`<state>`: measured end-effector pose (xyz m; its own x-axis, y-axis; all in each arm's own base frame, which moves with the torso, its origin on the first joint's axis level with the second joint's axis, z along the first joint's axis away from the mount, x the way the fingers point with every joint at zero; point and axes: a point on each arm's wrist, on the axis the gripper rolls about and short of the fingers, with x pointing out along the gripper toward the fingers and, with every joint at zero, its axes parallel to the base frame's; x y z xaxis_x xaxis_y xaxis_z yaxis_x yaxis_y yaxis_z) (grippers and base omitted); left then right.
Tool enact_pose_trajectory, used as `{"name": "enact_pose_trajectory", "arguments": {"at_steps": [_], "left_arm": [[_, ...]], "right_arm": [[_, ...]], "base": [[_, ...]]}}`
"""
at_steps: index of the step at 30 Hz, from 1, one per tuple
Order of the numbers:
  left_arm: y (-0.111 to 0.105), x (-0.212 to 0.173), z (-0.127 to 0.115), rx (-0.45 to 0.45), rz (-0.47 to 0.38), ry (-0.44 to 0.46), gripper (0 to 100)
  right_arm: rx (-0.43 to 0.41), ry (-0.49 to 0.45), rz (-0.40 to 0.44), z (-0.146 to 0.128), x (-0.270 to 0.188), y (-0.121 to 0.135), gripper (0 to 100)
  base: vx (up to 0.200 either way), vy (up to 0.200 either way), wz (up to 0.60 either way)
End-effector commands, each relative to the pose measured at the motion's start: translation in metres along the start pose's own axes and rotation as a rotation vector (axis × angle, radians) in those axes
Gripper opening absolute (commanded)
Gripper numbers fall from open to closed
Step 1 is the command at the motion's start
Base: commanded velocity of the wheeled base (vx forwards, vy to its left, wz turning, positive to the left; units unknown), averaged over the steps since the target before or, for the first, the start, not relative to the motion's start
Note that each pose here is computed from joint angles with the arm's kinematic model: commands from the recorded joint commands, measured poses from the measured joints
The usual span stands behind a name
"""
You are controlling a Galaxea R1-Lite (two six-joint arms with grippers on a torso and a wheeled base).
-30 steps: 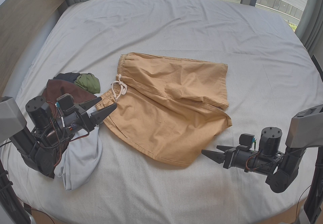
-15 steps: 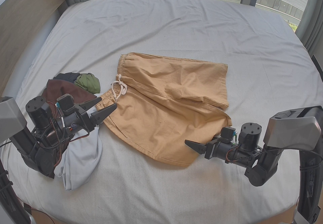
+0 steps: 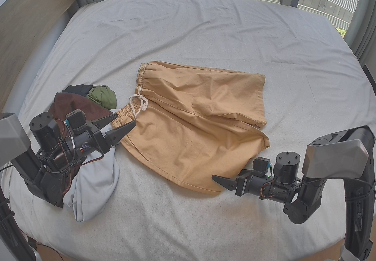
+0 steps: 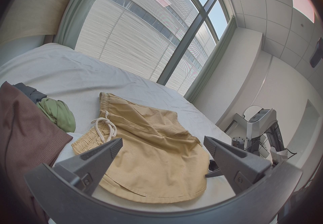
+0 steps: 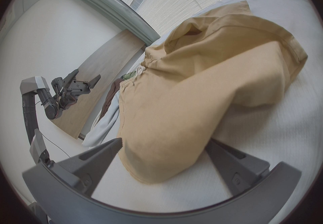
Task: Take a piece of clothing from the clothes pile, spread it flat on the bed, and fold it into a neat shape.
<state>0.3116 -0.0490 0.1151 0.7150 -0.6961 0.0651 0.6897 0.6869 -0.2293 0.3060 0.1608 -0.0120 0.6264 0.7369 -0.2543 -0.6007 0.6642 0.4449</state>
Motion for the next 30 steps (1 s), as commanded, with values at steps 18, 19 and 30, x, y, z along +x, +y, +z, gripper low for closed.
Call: {"name": "enact_pose_trajectory", "arguments": {"at_steps": [18,19,30], "left_arm": [[-0.001,0.001,-0.002,-0.005,-0.003,0.006,100],[0.0,0.0,-0.002,-0.004,-0.001,0.006,100],[0.001,0.0,-0.002,-0.004,0.003,0.005,100]], "right_arm": [[-0.012,-0.02,0.091,0.02,-0.025,0.047,0],[-0.001,-0.034,0.102,0.024,-0.024,0.05,0],[0.099,-0.107,0.117,0.046,0.019,0.034,0]], "base": [[0.0,0.0,0.0],[0.0,0.0,0.0],[0.0,0.0,0.0]]}}
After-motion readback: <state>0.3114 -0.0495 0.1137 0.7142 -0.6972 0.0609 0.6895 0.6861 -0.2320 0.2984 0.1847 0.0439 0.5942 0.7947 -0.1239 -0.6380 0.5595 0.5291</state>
